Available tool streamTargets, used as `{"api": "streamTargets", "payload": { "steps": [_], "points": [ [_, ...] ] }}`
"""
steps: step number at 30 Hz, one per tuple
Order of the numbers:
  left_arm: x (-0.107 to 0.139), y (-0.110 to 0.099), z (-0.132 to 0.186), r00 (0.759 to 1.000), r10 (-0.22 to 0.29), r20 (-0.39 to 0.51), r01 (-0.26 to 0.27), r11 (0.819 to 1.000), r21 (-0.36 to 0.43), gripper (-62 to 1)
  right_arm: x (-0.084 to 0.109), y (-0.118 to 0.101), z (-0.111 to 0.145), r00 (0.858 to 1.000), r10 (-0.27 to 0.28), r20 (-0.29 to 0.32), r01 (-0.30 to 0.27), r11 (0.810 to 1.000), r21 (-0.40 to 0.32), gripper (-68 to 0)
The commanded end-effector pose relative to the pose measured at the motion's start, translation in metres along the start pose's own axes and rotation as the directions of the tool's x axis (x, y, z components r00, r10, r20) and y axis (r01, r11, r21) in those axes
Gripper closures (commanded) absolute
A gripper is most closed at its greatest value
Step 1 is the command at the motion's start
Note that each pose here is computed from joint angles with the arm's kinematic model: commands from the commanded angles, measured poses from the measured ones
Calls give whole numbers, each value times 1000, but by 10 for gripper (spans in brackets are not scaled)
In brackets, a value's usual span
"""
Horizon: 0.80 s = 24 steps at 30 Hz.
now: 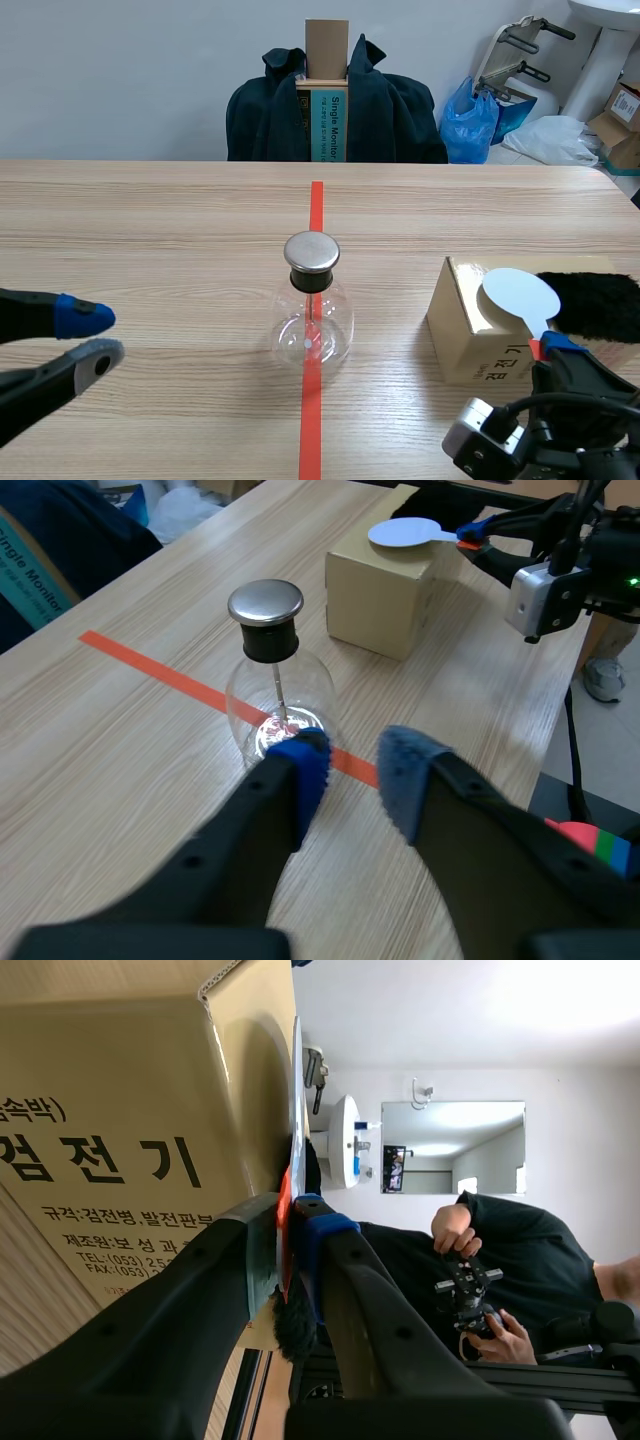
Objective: Do the electroscope experiment.
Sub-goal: 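Put the plate down on the right, then return to the home posture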
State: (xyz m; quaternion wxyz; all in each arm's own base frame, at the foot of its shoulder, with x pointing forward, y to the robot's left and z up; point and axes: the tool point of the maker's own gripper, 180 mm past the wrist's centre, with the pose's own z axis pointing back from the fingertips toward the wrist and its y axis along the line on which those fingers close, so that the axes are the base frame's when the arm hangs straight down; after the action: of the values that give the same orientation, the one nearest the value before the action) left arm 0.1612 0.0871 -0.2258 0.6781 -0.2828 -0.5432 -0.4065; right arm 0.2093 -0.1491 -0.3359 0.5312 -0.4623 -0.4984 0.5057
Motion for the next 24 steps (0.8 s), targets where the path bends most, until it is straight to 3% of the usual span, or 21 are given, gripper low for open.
{"api": "streamTargets", "payload": {
  "steps": [1, 2, 3, 6, 10, 12, 14, 15, 17, 19, 20, 22, 24],
  "points": [
    [7, -3, -1, 999, 15, 35, -15, 1000, -7, -430, 1, -8, -3, 1000, -3, -1, 3, 1000, -29, -123],
    [8, -3, -1, 999, 15, 37, -14, 1000, -4, -546, 2, -7, -3, 1000, -4, 0, 4, 1000, -28, -163],
    [8, -2, 0, 999, 15, 37, -15, 1000, 1, -623, 2, -7, -2, 1000, -4, -1, 4, 1000, -25, -203],
    [7, -3, 1, 999, 23, 39, -23, 1000, 12, -623, 1, -5, 1, 1000, -8, -6, 8, 1000, -18, -352],
    [2, -9, 3, 998, 50, 27, -50, 999, 10, -623, -10, -2, 6, 995, -80, -66, 79, 997, -11, -665],
    [0, -11, 4, 998, 63, 24, -64, 998, 11, -623, -17, 0, 12, 986, -128, -104, 128, 992, -10, -679],
    [0, -12, 4, 998, 67, 21, -67, 998, 9, -623, -28, 3, 22, 966, -196, -166, 198, 980, -4, -679],
    [0, -12, 4, 998, 67, 21, -67, 998, 9, -623, -35, 8, 29, 949, -238, -207, 245, 970, 7, -679],
    [0, -12, 4, 997, 67, 24, -67, 998, 10, -623, -51, 12, 45, 892, -337, -302, 351, 936, -7, -679],
    [1, -12, 4, 997, 67, 28, -67, 998, 10, -623, -68, 12, 60, 810, -432, -396, 452, 891, -46, -679],
    [1, -12, 4, 997, 67, 27, -67, 998, 9, -623, -76, 11, 66, 761, -481, -435, 501, 862, -75, -679],
    [1, -12, 4, 997, 67, 27, -67, 998, 9, -623, -89, 3, 73, 675, -563, -476, 575, 806, -139, -679],
    [1, -12, 4, 997, 67, 27, -67, 998, 9, -623, -98, -13, 72, 622, -624, -473, 615, 763, -198, -679]
  ]
}}
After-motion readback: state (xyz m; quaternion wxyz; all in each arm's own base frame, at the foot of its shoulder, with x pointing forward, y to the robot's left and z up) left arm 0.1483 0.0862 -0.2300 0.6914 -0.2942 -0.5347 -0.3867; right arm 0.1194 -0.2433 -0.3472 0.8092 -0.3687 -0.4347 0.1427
